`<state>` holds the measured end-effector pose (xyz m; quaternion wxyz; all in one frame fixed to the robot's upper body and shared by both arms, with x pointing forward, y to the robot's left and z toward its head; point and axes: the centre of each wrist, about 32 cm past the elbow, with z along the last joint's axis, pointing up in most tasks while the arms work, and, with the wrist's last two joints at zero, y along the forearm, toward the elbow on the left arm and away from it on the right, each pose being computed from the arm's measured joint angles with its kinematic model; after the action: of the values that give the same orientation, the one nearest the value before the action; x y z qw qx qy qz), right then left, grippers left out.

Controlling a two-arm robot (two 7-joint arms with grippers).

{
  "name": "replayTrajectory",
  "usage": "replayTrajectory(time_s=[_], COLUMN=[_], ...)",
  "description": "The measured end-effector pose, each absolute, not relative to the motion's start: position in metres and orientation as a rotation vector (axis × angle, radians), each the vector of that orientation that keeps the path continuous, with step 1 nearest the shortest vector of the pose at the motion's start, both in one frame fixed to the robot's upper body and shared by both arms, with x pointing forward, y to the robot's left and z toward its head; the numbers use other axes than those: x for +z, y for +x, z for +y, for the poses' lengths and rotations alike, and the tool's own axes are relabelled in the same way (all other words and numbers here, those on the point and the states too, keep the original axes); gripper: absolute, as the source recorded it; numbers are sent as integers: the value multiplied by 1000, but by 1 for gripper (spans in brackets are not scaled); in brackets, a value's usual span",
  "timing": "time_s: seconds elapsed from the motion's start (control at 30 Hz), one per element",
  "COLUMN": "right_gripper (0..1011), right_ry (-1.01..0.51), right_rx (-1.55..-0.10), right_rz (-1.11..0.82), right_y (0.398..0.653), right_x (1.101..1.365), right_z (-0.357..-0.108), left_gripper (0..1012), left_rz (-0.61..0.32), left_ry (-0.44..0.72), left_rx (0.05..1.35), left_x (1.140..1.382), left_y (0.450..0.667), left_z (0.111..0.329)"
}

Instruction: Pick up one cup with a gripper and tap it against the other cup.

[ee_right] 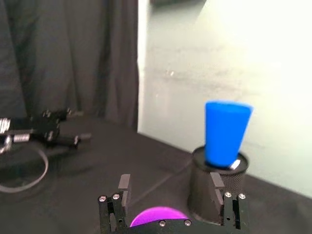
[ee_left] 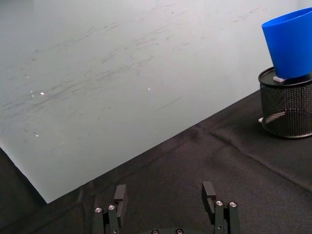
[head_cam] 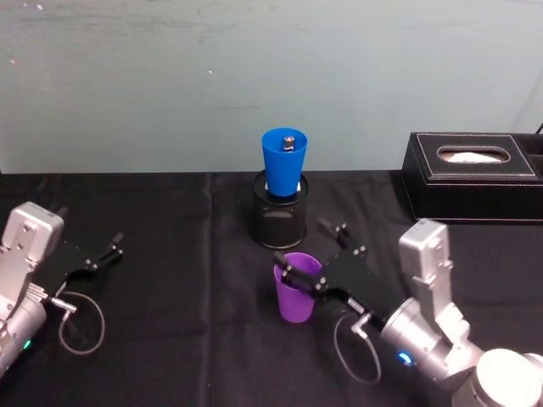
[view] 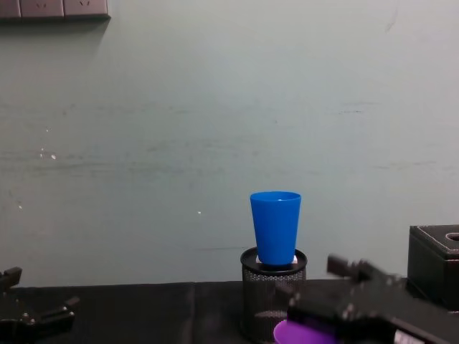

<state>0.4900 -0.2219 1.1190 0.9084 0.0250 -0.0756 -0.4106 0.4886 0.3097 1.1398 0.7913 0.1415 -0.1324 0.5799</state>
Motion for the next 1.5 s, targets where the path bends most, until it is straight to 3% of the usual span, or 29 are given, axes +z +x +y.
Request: replayTrajectory(time_s=[0.33,0.67,1.5], right_gripper=[1003,1002,1003], right_ry=[111,70,70], right_rx=[-1063,-1284,-1320], right_rz=[-143,-91,-13], right_y=[475,464,466], right_x=[1139,1131,1118], right_z=[-230,-236,-238], left_gripper=[1000,1000,1000], left_rz=[-285,-285,-285], left_ry=[304,304,304], left_rx=[1248,1248,1248], left_x=[1140,1140,1140], left_y=[489,489,489], left_z=[310,310,310])
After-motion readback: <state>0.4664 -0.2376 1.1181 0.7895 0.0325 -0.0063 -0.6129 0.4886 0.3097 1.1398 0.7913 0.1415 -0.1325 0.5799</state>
